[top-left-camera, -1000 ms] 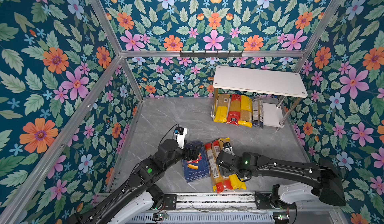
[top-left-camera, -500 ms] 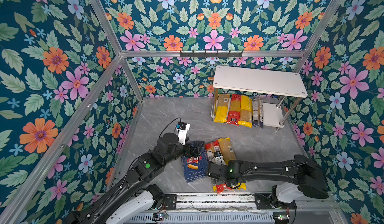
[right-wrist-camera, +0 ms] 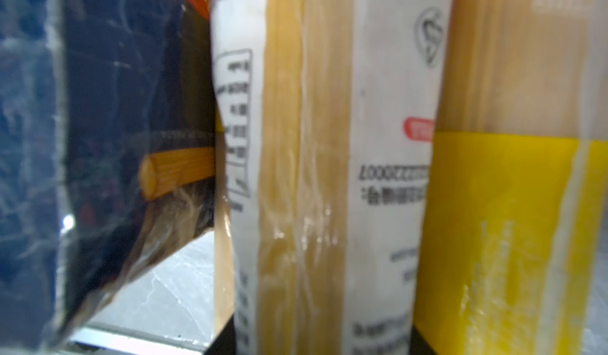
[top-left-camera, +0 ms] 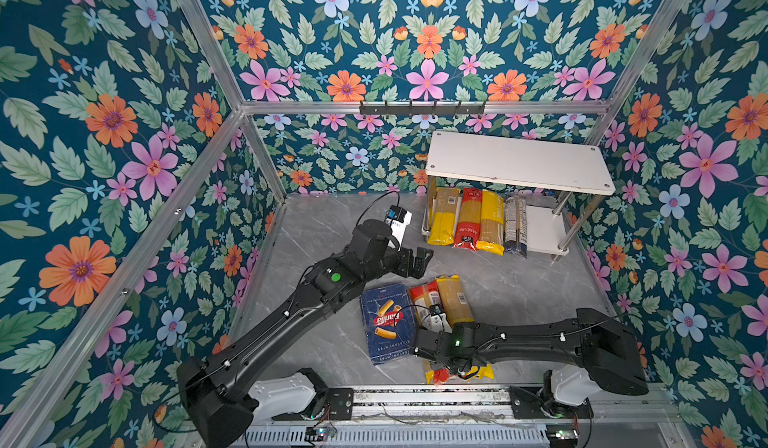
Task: Arrange pasta packages on shelves
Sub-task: Pick up the pasta bag, then place the pasta bag on the shelf.
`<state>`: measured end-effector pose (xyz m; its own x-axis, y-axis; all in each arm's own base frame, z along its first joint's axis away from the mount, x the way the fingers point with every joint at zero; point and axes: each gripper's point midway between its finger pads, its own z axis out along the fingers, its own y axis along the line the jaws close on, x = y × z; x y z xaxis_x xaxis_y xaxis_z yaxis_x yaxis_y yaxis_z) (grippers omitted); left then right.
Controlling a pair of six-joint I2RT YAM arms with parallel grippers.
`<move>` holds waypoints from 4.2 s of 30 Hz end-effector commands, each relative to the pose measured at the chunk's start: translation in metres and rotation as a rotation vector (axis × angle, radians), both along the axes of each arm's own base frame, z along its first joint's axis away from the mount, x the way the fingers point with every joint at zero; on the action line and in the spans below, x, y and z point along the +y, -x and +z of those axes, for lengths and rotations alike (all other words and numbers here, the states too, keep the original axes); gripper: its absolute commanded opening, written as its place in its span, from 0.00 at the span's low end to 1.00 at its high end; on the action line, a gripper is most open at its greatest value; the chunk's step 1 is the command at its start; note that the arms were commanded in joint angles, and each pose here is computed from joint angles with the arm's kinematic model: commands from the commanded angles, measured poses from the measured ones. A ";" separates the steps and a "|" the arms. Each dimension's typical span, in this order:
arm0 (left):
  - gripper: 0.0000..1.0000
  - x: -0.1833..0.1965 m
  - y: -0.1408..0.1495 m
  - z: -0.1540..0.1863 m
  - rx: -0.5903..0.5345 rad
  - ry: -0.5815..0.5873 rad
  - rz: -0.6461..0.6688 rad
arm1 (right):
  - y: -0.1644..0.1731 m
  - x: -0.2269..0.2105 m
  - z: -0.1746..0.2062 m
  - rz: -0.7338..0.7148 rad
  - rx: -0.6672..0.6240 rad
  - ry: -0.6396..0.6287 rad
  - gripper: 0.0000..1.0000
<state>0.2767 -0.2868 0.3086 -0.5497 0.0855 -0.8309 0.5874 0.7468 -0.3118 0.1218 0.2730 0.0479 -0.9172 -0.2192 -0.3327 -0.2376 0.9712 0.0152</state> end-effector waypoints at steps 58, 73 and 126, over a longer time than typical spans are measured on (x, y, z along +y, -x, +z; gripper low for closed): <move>1.00 -0.116 -0.065 -0.059 0.134 0.114 -0.290 | -0.207 -0.241 0.180 -0.526 -0.478 -0.297 0.25; 1.00 -0.122 -0.062 -0.053 0.113 0.142 -0.338 | -0.297 -0.324 0.164 -0.619 -0.481 -0.262 0.24; 1.00 -0.099 -0.057 -0.054 0.106 0.094 -0.252 | -0.310 -0.351 0.078 -0.690 -0.218 -0.168 0.82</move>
